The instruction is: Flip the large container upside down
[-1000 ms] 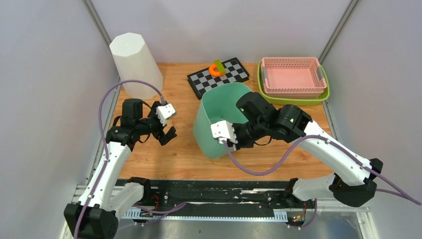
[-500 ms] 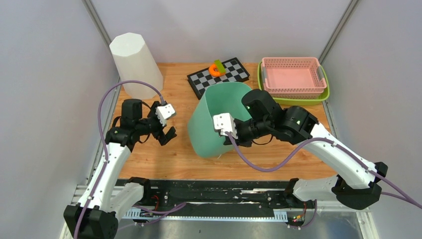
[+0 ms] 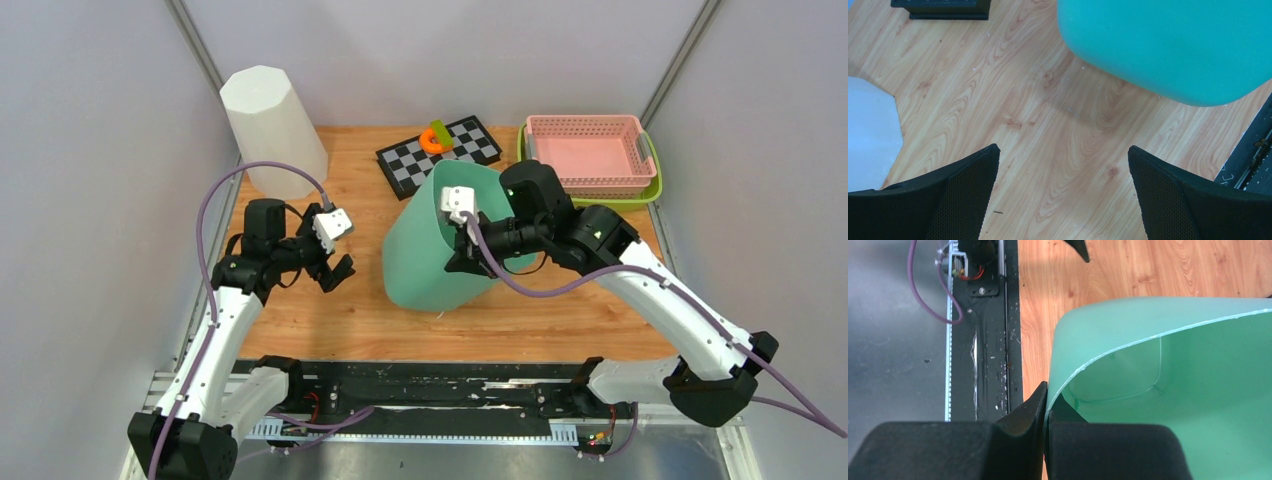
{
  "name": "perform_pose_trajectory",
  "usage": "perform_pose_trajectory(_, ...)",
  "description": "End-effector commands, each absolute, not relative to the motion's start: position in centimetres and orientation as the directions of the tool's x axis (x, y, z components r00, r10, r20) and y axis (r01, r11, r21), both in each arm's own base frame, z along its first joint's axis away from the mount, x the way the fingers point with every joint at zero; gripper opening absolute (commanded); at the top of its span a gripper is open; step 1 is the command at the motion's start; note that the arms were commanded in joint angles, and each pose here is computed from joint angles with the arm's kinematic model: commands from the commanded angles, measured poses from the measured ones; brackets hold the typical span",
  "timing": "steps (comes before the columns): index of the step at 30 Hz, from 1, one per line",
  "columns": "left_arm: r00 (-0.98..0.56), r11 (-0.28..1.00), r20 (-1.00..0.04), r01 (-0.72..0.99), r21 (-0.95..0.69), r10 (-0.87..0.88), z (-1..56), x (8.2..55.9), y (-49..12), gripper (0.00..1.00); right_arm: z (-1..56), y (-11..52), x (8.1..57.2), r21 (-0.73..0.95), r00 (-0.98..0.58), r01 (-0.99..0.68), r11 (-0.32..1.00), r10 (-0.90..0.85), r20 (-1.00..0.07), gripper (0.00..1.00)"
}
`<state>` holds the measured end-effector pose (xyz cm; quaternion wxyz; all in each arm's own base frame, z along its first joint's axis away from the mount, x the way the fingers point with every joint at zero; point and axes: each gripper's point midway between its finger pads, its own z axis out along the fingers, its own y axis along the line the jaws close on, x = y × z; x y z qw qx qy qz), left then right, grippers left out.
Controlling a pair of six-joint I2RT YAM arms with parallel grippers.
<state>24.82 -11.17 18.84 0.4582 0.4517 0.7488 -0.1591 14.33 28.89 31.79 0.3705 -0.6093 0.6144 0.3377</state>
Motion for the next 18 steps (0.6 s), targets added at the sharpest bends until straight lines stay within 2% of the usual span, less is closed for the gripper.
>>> perform_pose_trajectory(1, -0.15, 0.522, -0.838, 0.834, 0.178, 0.525, 18.8, 24.4, -11.6, 1.0, 35.3, 29.7, 15.6, 0.014, -0.041, -0.997, 0.081, -0.348, -0.936, 0.03)
perform_pose_trajectory(11, -0.15, 0.523, -0.838, 0.834, 0.178, 0.524, 18.9, 24.4, -11.6, 1.0, 36.5, 29.5, 17.6, 0.224, -0.252, -0.964, 0.142, -0.228, -0.94, 0.03)
perform_pose_trajectory(18, -0.15, 0.522, -0.839, 0.834, 0.177, 0.524, 18.9, 24.4, -11.6, 1.0, 36.6, 29.5, 18.9, 0.381, -0.404, -0.91, 0.166, -0.14, -0.904, 0.03)
